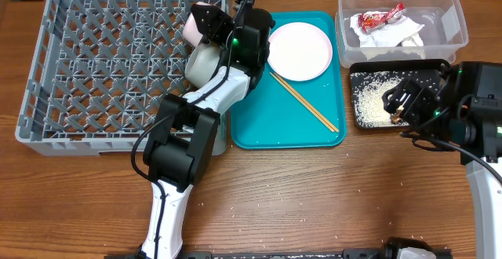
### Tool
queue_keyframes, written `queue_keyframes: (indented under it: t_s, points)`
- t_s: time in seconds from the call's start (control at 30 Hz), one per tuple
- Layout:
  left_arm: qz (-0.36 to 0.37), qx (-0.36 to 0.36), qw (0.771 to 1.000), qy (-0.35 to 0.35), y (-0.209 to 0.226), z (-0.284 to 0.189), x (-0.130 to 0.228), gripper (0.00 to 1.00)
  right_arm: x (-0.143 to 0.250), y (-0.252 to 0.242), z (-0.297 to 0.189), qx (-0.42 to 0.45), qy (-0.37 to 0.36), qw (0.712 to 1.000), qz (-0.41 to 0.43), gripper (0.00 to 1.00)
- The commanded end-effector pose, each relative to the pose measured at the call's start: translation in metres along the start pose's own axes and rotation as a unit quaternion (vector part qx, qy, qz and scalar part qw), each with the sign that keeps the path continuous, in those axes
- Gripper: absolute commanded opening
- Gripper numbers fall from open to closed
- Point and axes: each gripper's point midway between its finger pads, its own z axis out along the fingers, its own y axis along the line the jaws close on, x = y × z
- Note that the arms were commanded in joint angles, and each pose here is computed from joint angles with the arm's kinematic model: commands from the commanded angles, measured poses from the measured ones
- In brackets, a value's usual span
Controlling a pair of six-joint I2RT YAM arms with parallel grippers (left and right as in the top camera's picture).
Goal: Sort waste into correct bins and load items into the dishwasher
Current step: 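Move the left gripper to the white plate on the teal tray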
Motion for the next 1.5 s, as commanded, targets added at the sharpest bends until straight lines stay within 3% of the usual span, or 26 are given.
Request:
queue_keyframes:
  t_s: [0.0, 0.27, 0.5, 0.57, 0.63, 0.7, 0.73, 0.77, 0.93, 1.1, 1.2, 1.47]
  points:
    - [-0.029, 0.030, 0.998, -0.037, -0.012, -0.014, -0.019, 0.77, -0.006, 0.002, -0.005, -0.001, -0.012, 1.000, -0.003, 1.00]
    - [-0.041, 0.089, 0.991, -0.089, -0.036, -0.046, -0.046, 0.80, -0.006, 0.002, -0.005, -0.001, -0.012, 1.000, -0.003, 1.00]
    - [-0.086, 0.221, 0.969, -0.065, -0.064, -0.066, -0.059, 0.80, -0.006, 0.002, -0.005, -0.001, -0.012, 1.000, -0.003, 1.00]
    - [-0.119, 0.316, 0.940, -0.050, -0.070, -0.083, -0.073, 0.79, -0.006, 0.002, -0.005, -0.001, -0.012, 1.000, -0.003, 1.00]
    - [-0.143, 0.412, 0.899, -0.037, -0.074, -0.106, -0.086, 0.72, -0.006, 0.002, -0.005, -0.001, -0.012, 1.000, -0.003, 1.00]
    - [-0.173, 0.508, 0.844, -0.017, -0.076, -0.131, -0.095, 0.54, -0.006, 0.002, -0.005, -0.001, -0.012, 1.000, -0.003, 1.00]
    - [-0.207, 0.558, 0.804, 0.013, -0.077, -0.147, -0.097, 0.46, -0.006, 0.002, -0.005, -0.001, -0.012, 1.000, -0.003, 1.00]
    - [-0.228, 0.575, 0.785, 0.039, -0.080, -0.152, -0.094, 0.42, -0.006, 0.002, -0.005, -0.001, -0.012, 1.000, -0.003, 1.00]
    - [-0.282, 0.572, 0.756, 0.147, -0.099, -0.161, -0.066, 0.42, -0.006, 0.002, -0.005, -0.001, -0.012, 1.000, -0.003, 1.00]
    - [-0.294, 0.550, 0.758, 0.192, -0.126, -0.162, -0.047, 0.38, -0.006, 0.002, -0.005, -0.001, -0.012, 1.000, -0.003, 1.00]
    - [-0.316, 0.525, 0.757, 0.227, -0.143, -0.155, -0.034, 0.43, -0.006, 0.002, -0.005, -0.001, -0.012, 1.000, -0.003, 1.00]
    - [-0.336, 0.492, 0.747, 0.296, -0.180, -0.133, 0.003, 0.44, -0.006, 0.002, -0.005, -0.001, -0.012, 1.000, -0.003, 1.00]
